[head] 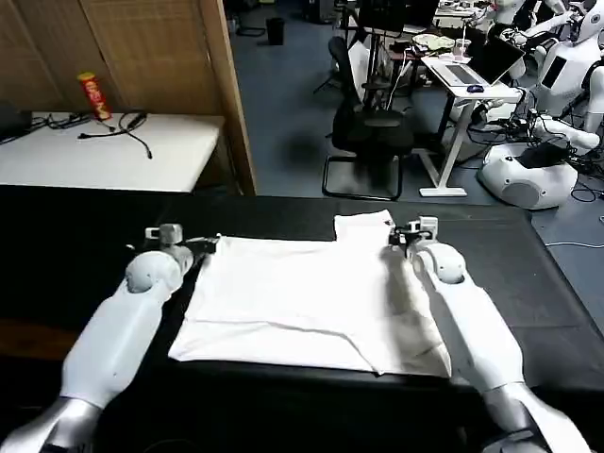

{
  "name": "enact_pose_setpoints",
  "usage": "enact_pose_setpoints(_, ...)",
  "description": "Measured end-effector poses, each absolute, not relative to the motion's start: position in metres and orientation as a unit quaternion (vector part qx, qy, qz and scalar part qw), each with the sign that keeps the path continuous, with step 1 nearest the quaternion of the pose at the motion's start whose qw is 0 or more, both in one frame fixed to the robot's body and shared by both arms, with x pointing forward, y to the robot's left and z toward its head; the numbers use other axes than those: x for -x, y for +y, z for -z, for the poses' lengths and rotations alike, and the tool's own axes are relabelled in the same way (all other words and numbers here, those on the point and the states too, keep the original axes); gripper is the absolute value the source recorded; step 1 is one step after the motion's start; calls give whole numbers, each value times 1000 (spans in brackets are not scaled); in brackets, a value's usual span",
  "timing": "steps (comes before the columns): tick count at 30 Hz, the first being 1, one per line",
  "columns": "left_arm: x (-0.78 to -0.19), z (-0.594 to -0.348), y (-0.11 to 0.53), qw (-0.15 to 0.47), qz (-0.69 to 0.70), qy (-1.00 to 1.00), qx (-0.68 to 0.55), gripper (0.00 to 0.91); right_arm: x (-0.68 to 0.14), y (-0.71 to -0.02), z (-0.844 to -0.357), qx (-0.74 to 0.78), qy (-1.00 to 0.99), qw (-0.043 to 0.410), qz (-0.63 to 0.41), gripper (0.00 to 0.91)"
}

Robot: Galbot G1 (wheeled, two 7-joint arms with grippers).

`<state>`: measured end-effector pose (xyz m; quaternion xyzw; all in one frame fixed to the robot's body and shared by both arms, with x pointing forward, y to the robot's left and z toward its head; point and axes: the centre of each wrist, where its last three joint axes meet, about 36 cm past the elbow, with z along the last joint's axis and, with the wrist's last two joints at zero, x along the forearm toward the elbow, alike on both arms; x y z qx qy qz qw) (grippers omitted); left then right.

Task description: Fold and organize the clothes.

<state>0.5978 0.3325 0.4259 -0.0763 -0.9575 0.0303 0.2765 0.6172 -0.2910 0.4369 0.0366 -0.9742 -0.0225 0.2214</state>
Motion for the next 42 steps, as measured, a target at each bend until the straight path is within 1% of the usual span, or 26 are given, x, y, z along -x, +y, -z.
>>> enact_pose_setpoints(3, -590, -432, 335, 274, -29, -958, 78, 0, -605, -296, -448, -44, -977, 207, 23, 29)
enact_pose_setpoints(9, -565, -459, 344, 250, -24, -964, 88, 0, -562, -308, -467, -67, -981, 180, 17, 20)
enact_pose_setpoints(14, -529, -480, 350, 227, -7, -968, 104, 0, -524, -319, -482, -82, -983, 166, 1, 20)
enact_pose_setpoints(20, -484, -488, 354, 221, 29, -971, 91, 0, -477, -323, -495, -87, -980, 177, -33, 20)
enact_pose_setpoints(25, -448, -495, 350, 228, 51, -967, 100, 0, -439, -317, -494, -86, -972, 209, -59, 10)
enact_pose_setpoints(27, -434, -496, 345, 231, 59, -965, 106, 0, -426, -314, -492, -85, -969, 223, -66, 20)
enact_pose_setpoints(28, -428, -496, 342, 232, 61, -965, 109, 0, -420, -313, -491, -83, -967, 229, -70, 10)
enact_pose_setpoints(33, -398, -490, 333, 247, 66, -959, 122, 0, -394, -311, -485, -79, -957, 263, -91, 10)
enact_pose_setpoints(39, -370, -470, 331, 274, 71, -952, 120, 0, -372, -312, -472, -75, -949, 290, -92, 10)
enact_pose_setpoints(42, -361, -464, 331, 283, 74, -949, 118, 0, -364, -312, -469, -75, -947, 300, -92, 10)
